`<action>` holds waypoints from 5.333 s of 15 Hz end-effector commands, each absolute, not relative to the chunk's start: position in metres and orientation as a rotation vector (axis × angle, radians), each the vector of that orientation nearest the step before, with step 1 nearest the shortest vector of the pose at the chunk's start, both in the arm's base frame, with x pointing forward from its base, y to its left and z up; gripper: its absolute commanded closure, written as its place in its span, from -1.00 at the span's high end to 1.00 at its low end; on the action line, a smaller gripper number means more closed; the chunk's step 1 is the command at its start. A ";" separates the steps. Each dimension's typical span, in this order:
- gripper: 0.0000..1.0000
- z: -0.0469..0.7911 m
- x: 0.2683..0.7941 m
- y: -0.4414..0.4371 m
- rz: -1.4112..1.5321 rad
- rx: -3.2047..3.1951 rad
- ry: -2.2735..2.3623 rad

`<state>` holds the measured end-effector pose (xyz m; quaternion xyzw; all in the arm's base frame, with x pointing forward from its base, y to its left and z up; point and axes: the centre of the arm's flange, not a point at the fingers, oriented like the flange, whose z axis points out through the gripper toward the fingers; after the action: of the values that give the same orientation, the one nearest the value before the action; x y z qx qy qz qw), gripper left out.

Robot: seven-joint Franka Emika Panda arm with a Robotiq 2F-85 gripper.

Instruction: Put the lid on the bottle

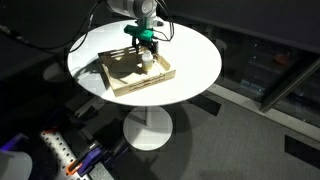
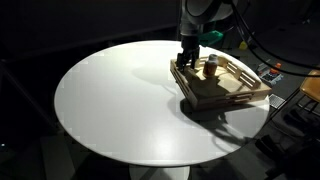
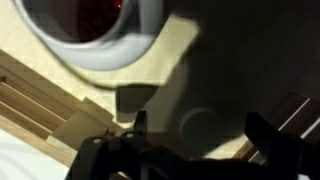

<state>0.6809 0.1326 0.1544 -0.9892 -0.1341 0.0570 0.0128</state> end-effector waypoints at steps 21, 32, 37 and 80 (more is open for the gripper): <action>-0.52 0.168 0.694 0.140 0.081 -3.091 -0.483; -0.54 0.244 0.696 0.126 -0.049 -3.077 -0.457; -0.55 0.287 0.695 0.099 -0.078 -3.070 -0.405; -0.42 0.264 0.628 0.050 0.121 -3.081 -0.411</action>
<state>0.6364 0.0510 0.2597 -0.9915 -0.1191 0.0479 0.0222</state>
